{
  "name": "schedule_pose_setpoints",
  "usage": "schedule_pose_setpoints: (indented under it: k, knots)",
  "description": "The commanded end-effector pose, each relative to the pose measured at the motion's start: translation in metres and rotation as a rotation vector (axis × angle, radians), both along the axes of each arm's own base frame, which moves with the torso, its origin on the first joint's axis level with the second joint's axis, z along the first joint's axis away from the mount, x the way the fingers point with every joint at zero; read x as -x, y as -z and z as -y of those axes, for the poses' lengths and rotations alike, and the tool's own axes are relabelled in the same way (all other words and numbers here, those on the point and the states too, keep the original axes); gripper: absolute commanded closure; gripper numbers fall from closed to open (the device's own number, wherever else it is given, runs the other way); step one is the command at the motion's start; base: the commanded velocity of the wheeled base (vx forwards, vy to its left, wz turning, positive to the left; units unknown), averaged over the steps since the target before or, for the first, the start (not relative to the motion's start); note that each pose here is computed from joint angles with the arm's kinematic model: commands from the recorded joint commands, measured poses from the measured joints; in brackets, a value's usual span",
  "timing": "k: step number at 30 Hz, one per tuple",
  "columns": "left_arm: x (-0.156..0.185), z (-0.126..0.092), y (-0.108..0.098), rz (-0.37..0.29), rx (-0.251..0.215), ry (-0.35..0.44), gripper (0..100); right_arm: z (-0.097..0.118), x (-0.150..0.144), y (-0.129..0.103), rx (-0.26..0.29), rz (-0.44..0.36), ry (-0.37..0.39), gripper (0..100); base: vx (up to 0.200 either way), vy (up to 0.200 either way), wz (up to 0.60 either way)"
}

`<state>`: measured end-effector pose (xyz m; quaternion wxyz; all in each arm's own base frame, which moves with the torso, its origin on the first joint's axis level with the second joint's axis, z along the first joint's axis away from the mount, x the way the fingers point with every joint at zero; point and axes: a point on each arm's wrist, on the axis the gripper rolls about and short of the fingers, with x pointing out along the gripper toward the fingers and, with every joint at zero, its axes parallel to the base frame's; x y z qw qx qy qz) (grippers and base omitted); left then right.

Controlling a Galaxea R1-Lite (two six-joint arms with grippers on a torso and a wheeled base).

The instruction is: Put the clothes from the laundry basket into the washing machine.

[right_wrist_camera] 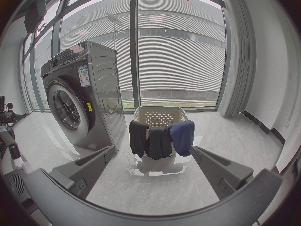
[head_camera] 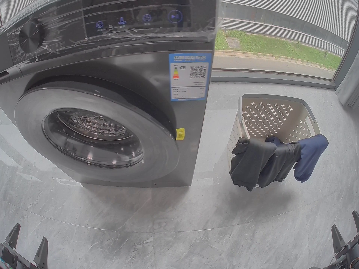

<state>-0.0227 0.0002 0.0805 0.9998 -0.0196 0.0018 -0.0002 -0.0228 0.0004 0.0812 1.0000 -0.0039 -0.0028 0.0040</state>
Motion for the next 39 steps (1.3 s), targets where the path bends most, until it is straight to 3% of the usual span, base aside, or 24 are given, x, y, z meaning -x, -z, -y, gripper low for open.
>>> schedule_pose_setpoints:
  k: [1, 10, 39]
  knots:
    - [-0.0004, 0.0, 0.0038, -0.006, 0.001, 0.0, 0, 0.0, -0.0001, 0.0053, 0.0, -0.002, -0.003, 0, 0.0, 0.2, 0.0]
    - [-0.0005, 0.0, 0.0042, -0.007, 0.001, 0.0, 0, -0.0001, -0.0001, 0.0053, 0.0, -0.002, -0.006, 0, 0.0, 0.2, 0.0]
    - [-0.0005, 0.0, 0.0042, -0.007, 0.002, 0.0, 0, -0.0001, 0.0, 0.0053, 0.0, -0.001, -0.004, 0, 0.0, 0.0, 0.0]
